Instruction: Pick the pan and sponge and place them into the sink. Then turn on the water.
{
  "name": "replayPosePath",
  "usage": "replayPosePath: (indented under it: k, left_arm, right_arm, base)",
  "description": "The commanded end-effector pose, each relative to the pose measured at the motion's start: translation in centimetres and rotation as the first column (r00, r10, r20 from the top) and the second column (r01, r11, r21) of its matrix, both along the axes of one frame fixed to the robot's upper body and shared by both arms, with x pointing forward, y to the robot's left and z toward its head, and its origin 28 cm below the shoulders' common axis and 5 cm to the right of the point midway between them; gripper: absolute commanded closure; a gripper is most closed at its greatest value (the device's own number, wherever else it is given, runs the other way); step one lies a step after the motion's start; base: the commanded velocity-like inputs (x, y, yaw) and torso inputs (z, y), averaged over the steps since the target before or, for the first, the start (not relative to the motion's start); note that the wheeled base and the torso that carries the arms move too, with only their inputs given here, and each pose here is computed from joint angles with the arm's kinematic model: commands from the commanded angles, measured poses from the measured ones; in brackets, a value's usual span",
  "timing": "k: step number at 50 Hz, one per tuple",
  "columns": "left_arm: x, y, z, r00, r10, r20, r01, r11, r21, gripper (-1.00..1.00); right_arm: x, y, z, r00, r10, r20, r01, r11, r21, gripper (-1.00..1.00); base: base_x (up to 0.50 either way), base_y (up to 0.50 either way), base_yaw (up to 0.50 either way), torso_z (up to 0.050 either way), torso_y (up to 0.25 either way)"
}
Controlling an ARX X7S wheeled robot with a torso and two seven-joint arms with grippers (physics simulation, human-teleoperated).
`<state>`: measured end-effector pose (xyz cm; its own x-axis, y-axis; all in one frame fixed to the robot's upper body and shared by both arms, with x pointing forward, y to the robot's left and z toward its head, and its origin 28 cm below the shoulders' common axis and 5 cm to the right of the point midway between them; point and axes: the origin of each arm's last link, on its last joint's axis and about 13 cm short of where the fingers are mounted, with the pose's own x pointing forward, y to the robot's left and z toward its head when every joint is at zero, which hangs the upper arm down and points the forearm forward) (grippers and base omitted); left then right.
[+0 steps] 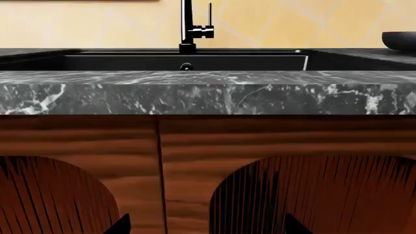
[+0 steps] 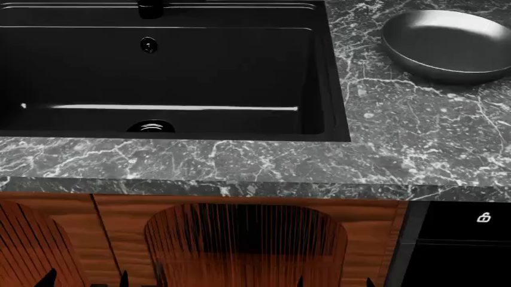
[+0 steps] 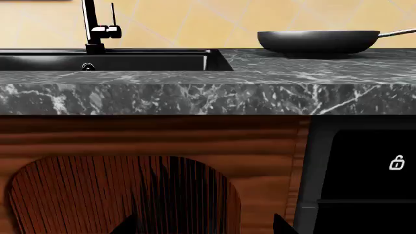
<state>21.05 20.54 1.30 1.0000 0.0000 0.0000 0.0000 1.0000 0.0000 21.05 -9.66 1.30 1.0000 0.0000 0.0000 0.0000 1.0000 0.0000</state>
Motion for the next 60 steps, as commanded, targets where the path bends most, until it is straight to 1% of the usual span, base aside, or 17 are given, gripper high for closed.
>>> replayPosePath:
  k: [1, 3, 5, 7, 13, 15, 22, 25, 28, 35, 39, 40, 41, 48, 51, 53, 60]
  left_arm:
    - [0.16, -0.18, 0.02, 1.000, 0.005, -0.005, -0.005, 1.000, -0.004, -1.00]
    - [0.10, -0.13, -0.05, 1.000, 0.003, -0.009, -0.003, 1.000, -0.001, -1.00]
    - [0.03, 0.01, -0.01, 1.000, 0.001, -0.011, -0.001, 1.000, -0.019, -1.00]
    - [-0.01, 0.06, -0.08, 1.000, 0.003, -0.009, -0.003, 1.000, -0.010, -1.00]
    - [0.04, -0.06, -0.07, 1.000, 0.000, -0.008, 0.000, 1.000, 0.002, -1.00]
    - [0.05, -0.05, -0.09, 1.000, 0.002, -0.009, -0.002, 1.000, 0.004, -1.00]
    - [0.08, -0.12, -0.13, 1.000, 0.001, -0.011, -0.001, 1.000, 0.006, -1.00]
    - [0.23, -0.40, -0.11, 1.000, -0.001, -0.014, 0.001, 1.000, 0.005, -1.00]
    - [0.04, -0.07, -0.13, 1.000, 0.003, -0.016, -0.003, 1.000, 0.003, -1.00]
    - [0.20, -0.36, -0.09, 1.000, 0.002, -0.021, -0.002, 1.000, 0.001, -1.00]
    - [0.10, -0.11, -0.11, 1.000, 0.010, -0.020, -0.010, 1.000, -0.001, -1.00]
    - [0.14, -0.10, -0.17, 1.000, 0.015, -0.021, -0.015, 1.000, 0.014, -1.00]
    - [0.20, -0.08, -0.17, 0.999, 0.020, -0.026, -0.020, 1.000, 0.004, -1.00]
    - [0.02, 0.10, -0.24, 1.000, 0.018, -0.024, -0.018, 1.000, 0.007, -1.00]
    - [0.27, -0.28, -0.14, 1.000, 0.019, -0.022, -0.019, 1.000, 0.001, -1.00]
    - [0.21, -0.08, -0.08, 0.999, 0.027, -0.020, -0.027, 1.000, -0.005, -1.00]
    - [0.25, -0.23, -0.03, 1.000, 0.016, -0.018, -0.017, 1.000, -0.006, -1.00]
  right_arm:
    - [-0.01, 0.07, -0.02, 1.000, 0.001, -0.002, -0.001, 1.000, 0.000, -1.00]
    - [-0.04, 0.08, -0.04, 1.000, 0.001, -0.008, -0.001, 1.000, -0.005, -1.00]
    - [0.03, 0.15, -0.01, 1.000, 0.005, -0.003, -0.005, 1.000, -0.014, -1.00]
    - [0.01, 0.17, -0.03, 1.000, 0.006, -0.006, -0.007, 1.000, -0.021, -1.00]
    - [0.01, 0.17, -0.06, 1.000, 0.013, -0.007, -0.013, 1.000, -0.012, -1.00]
    - [0.02, 0.17, 0.00, 1.000, 0.006, 0.002, -0.006, 1.000, 0.009, -1.00]
    - [0.02, 0.18, -0.04, 1.000, 0.006, -0.007, -0.006, 1.000, -0.007, -1.00]
    - [0.01, 0.20, -0.04, 1.000, 0.007, -0.007, -0.007, 1.000, -0.009, -1.00]
    - [0.03, 0.22, 0.01, 1.000, 0.012, 0.000, -0.012, 1.000, -0.011, -1.00]
    - [0.06, 0.31, -0.07, 1.000, 0.017, -0.007, -0.017, 1.000, -0.016, -1.00]
    - [0.11, 0.32, -0.15, 1.000, 0.019, -0.012, -0.019, 1.000, -0.015, -1.00]
    - [0.14, 0.43, -0.19, 1.000, 0.027, -0.014, -0.027, 0.999, -0.020, -1.00]
    - [0.17, 0.46, -0.19, 0.999, 0.028, -0.014, -0.029, 0.999, -0.024, -1.00]
    - [0.16, 0.34, -0.20, 1.000, 0.020, -0.012, -0.021, 1.000, -0.008, -1.00]
    - [0.15, 0.35, -0.17, 1.000, 0.019, -0.010, -0.019, 1.000, -0.012, -1.00]
    - [0.16, 0.36, -0.19, 1.000, 0.018, -0.011, -0.018, 1.000, -0.014, -1.00]
    - [0.17, 0.38, -0.21, 1.000, 0.019, -0.015, -0.019, 1.000, -0.023, -1.00]
  base:
    - [0.00, 0.00, 0.00, 0.000, 0.000]
    - [0.00, 0.00, 0.00, 0.000, 0.000]
    - [0.00, 0.00, 0.00, 0.000, 0.000]
    - [0.00, 0.00, 0.00, 0.000, 0.000]
    - [0.00, 0.00, 0.00, 0.000, 0.000]
    - [0.00, 0.00, 0.00, 0.000, 0.000]
    - [0.00, -0.07, 0.00, 0.000, 0.000]
    - [0.00, -0.20, 0.00, 0.000, 0.000]
    - [0.00, -0.37, 0.00, 0.000, 0.000]
    - [0.00, -0.50, 0.00, 0.000, 0.000]
    - [0.00, -0.50, 0.00, 0.000, 0.000]
    - [0.00, -0.50, 0.00, 0.000, 0.000]
    - [0.00, -0.50, 0.00, 0.000, 0.000]
    - [0.00, -0.50, 0.00, 0.000, 0.000]
    - [0.00, -0.50, 0.00, 0.000, 0.000]
    - [0.00, -0.50, 0.00, 0.000, 0.000]
    - [0.00, -0.49, 0.00, 0.000, 0.000]
